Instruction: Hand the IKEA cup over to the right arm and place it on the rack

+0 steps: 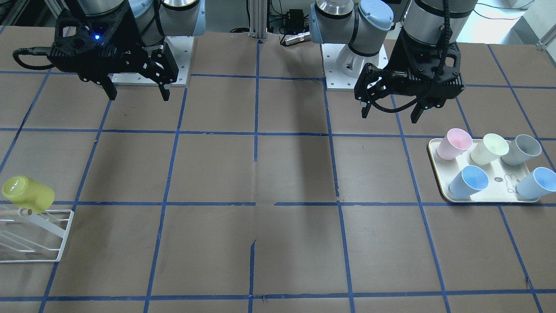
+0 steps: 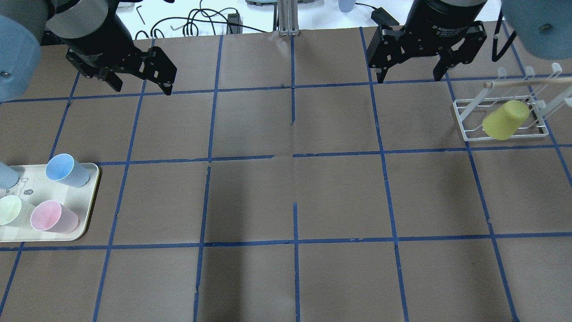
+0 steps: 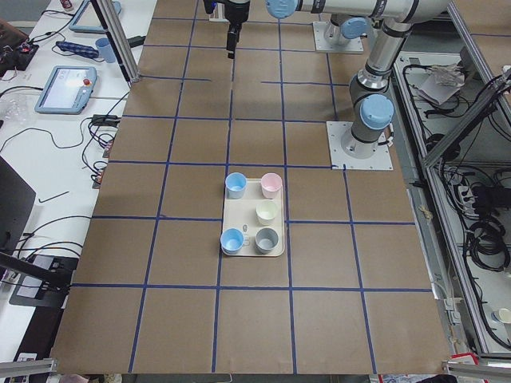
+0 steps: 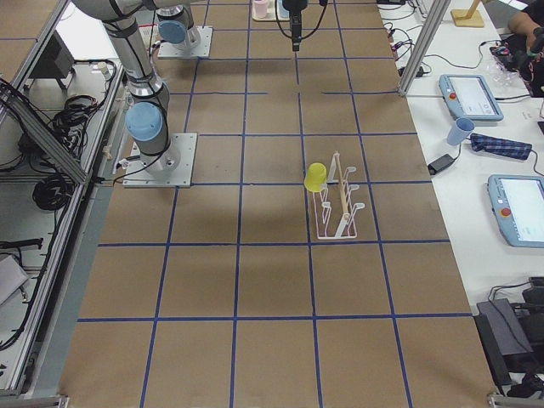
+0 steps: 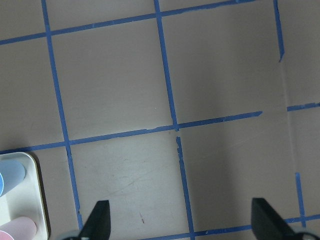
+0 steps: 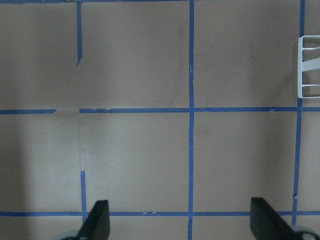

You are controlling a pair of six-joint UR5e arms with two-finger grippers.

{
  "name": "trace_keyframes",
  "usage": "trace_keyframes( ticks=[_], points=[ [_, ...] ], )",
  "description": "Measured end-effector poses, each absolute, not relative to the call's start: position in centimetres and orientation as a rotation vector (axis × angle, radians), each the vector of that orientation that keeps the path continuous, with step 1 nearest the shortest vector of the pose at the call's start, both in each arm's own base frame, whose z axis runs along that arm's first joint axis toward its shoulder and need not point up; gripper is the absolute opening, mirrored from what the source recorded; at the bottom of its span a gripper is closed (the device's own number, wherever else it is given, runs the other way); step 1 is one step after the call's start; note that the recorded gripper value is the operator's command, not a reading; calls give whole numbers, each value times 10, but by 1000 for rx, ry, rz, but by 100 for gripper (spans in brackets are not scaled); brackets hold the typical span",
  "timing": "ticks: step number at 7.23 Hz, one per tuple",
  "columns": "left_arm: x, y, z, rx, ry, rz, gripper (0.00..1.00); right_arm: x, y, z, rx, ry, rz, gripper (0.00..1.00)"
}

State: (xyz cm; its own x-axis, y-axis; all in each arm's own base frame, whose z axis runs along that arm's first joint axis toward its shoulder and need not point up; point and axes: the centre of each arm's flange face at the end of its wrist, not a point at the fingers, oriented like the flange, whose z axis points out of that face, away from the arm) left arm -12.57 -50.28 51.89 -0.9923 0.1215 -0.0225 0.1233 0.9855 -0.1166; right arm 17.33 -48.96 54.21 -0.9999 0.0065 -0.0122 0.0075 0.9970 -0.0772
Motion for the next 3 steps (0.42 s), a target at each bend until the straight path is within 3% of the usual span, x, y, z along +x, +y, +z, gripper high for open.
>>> trace_keyframes(
  ticks=[3],
  points=[
    [-107,-503,523,125,3120,-189,100,172,-490,542,23,3126,-123,100]
  ],
)
